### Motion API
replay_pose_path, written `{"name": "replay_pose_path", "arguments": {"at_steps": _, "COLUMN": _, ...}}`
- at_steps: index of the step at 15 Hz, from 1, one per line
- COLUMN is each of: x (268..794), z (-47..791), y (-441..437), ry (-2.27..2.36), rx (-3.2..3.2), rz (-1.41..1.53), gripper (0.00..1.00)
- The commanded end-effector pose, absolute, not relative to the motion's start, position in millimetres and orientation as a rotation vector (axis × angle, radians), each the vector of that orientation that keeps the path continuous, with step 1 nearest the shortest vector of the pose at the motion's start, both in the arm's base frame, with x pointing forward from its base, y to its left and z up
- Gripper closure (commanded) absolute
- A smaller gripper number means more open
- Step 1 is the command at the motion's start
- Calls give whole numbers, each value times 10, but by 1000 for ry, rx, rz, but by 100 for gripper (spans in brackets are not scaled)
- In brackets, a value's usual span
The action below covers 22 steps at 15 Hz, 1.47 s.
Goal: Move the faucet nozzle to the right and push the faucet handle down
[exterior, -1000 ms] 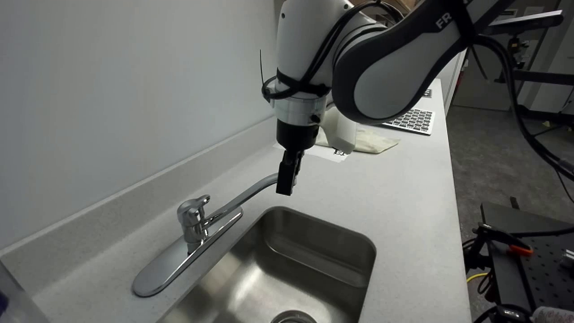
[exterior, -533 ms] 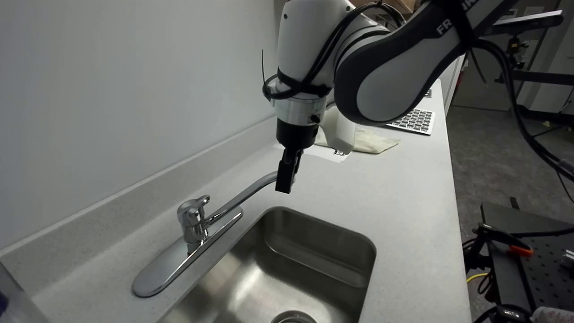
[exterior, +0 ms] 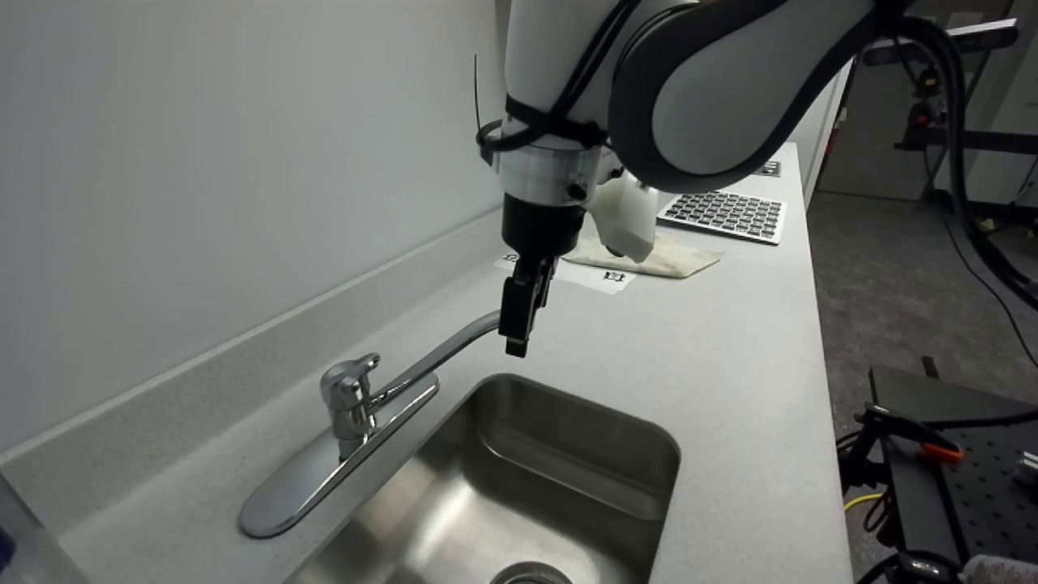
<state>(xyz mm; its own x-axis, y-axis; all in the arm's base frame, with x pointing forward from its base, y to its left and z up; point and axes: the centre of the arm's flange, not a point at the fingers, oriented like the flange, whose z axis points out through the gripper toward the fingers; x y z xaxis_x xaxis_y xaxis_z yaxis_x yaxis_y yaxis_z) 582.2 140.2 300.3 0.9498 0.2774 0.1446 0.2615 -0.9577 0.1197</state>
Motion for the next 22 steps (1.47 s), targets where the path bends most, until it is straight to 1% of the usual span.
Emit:
{"name": "replay_pose_path", "arguments": {"at_steps": 1, "x": 5623, "z": 3346, "y": 1393, "ry": 464, "rx": 3016, "rz": 284, "gripper": 0}}
{"name": "replay_pose_path", "arguments": {"at_steps": 13, "x": 5275, "z": 4346, "y": 1536, "ry": 603, "rx": 3106, "rz": 517, "gripper": 0}}
{"name": "replay_pose_path", "arguments": {"at_steps": 22, "x": 4921, "z": 4719, "y": 1362, "ry": 607, "rx": 3156, "rz": 615, "gripper": 0}}
